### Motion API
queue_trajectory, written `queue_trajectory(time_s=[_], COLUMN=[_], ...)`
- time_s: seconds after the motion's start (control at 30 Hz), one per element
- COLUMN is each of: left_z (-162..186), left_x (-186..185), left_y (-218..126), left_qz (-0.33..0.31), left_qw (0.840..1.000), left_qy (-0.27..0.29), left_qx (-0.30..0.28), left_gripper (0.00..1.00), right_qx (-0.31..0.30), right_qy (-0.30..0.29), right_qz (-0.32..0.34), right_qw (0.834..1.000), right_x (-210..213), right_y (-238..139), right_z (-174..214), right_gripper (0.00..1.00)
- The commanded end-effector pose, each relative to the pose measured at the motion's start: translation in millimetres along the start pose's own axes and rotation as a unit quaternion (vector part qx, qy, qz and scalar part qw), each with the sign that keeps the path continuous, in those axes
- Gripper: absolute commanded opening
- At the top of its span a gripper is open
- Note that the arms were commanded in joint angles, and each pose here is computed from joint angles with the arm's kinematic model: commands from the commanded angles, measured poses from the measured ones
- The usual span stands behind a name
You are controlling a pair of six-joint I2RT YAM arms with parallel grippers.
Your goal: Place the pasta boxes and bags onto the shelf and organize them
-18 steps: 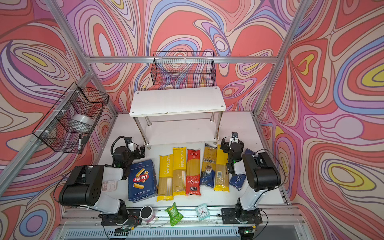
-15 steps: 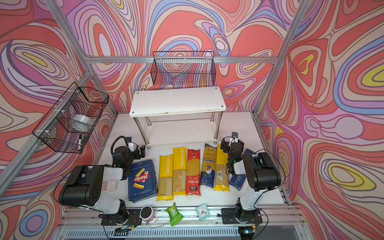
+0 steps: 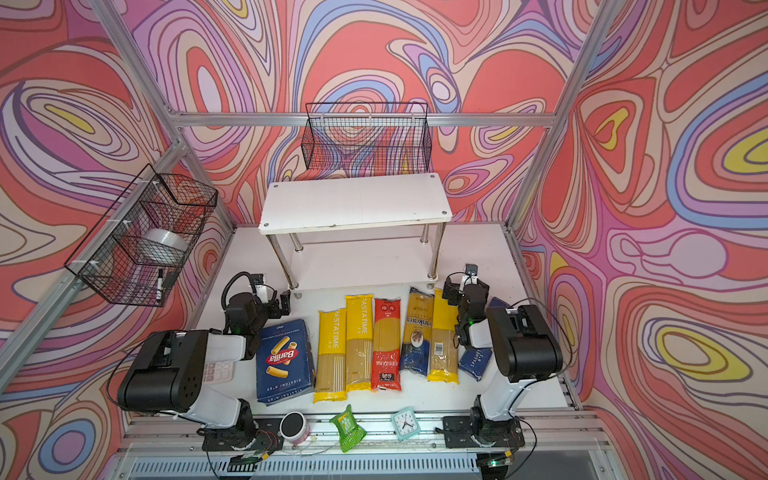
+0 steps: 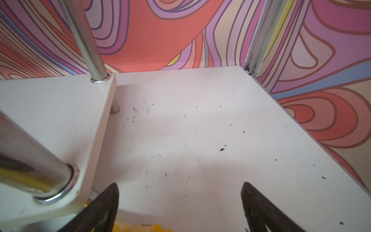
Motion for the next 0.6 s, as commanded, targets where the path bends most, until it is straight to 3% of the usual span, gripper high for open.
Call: queue_trajectory(time_s=[0.0,0.57], left_z=[-8.8,-8.4], left_x=[0.6,0.9], left_y=[2.7,2.7], left_qz=[-0.005,-0.006], left_qw=[1.000,1.000], left_qy=[0.000,0.000], left_qx=[-0.017,-0.016], left_gripper=[1.00,1.00], right_qx=[-0.006,-0.007], right_qy=[0.007,0.005], right_qz=[-0.002,0.000], right_qw=[1.000,1.000], right_x=[-0.6,-1.3], right_y=[2.5,2.2], right_z=[-5.1,-5.1], right_gripper=[0.99,0.98])
Point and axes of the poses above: each gripper's point midway between its finger pads, its own y axis out along the fingers, its own x axis along the line the jaws close on, z = x × y, the point moved 8 cm from there along -y, back along the fingers, and after that the axes turned 6 degrees about -y, right-handed, at the moved point
